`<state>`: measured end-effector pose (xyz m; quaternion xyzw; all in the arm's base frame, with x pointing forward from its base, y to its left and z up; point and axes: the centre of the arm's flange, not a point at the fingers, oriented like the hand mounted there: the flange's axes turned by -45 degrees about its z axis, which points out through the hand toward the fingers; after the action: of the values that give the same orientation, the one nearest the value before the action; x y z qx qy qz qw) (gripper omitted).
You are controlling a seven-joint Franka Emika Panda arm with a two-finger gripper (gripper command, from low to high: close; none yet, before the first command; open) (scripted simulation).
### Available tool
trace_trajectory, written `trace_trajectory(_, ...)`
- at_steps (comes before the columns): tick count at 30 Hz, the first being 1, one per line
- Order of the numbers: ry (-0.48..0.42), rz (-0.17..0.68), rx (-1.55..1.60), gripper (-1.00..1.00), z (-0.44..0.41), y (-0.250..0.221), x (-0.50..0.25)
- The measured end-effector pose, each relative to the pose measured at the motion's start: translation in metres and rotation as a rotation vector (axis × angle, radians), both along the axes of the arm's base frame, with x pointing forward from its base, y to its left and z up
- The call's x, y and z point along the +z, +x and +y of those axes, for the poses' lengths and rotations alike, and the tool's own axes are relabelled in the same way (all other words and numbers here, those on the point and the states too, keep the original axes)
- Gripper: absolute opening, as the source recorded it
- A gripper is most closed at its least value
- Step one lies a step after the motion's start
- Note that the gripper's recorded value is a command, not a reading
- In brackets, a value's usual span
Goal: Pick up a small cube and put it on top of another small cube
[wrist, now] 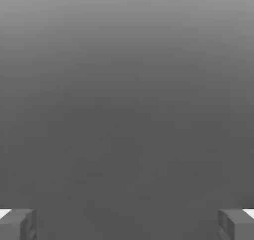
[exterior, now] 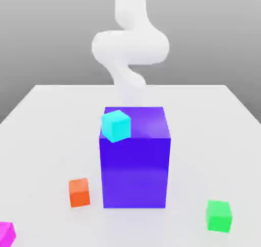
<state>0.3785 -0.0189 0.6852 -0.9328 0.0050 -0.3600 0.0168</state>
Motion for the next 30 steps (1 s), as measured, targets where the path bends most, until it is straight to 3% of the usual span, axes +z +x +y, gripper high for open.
trace_trajectory(8,0.066,0.192,0.019,0.0,-0.063,0.087,-0.103)
trace_trajectory(15,0.096,0.343,0.007,0.0,-0.118,0.133,-0.208)
trace_trajectory(23,0.094,0.508,-0.036,0.0,-0.186,0.147,-0.335)
trace_trajectory(30,0.049,0.651,-0.072,0.0,-0.242,0.13,-0.439)
